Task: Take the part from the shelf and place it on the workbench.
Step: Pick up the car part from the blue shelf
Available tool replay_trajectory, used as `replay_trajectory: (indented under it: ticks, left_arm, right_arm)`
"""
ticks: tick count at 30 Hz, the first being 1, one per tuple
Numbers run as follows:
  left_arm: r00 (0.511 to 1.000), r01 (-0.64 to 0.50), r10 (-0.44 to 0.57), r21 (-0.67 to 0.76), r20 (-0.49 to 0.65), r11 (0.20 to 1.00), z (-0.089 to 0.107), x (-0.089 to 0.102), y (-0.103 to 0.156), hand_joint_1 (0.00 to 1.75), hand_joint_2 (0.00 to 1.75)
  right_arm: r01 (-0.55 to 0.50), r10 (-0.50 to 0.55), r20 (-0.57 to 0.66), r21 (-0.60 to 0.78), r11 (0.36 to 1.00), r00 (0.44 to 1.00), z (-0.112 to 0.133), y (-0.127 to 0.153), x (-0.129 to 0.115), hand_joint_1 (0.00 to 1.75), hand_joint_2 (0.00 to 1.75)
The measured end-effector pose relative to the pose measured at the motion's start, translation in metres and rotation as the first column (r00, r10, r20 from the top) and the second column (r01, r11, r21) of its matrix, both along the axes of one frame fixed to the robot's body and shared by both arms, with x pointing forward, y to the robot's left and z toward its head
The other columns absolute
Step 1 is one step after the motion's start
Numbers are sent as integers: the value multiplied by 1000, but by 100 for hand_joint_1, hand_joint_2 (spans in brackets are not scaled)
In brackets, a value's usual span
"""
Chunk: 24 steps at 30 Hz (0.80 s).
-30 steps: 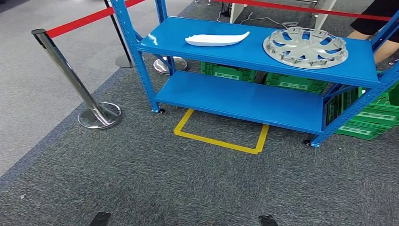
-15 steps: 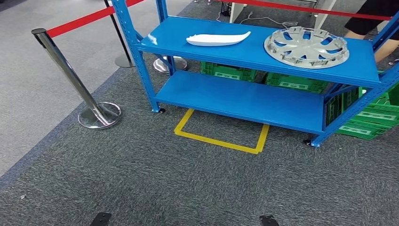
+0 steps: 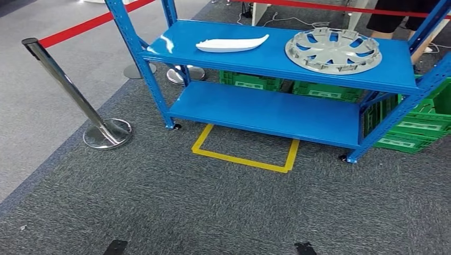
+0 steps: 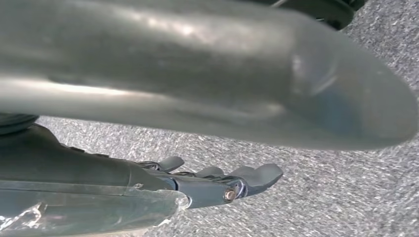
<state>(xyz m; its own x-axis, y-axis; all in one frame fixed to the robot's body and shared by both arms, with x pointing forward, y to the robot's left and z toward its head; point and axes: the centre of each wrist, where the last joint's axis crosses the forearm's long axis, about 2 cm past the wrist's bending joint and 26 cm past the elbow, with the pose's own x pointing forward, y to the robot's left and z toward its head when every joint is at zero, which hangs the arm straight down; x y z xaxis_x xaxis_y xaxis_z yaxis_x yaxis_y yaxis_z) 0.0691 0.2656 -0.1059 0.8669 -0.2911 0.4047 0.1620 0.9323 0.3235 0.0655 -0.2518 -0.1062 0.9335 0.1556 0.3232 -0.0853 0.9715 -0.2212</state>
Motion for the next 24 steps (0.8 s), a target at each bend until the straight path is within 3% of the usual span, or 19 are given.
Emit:
replay_trajectory:
  ticks: [6, 10, 24]
  left_arm:
    - [1000, 4, -4, -2, 0, 1000, 0, 0, -1, 0, 175]
    - [1000, 6, -6, -2, -1, 1000, 0, 0, -1, 0, 0]
    - [1000, 2, -2, -6, 1, 1000, 0, 2, -1, 0, 0]
  right_arm:
    - [2, -2, 1, -1, 1000, 1000, 0, 0, 0, 0, 0]
    - [4, -4, -1, -2, 1000, 1000, 0, 0, 0, 0, 0]
    - [-10, 10, 8, -13, 1000, 1000, 0, -2, 1, 0, 0]
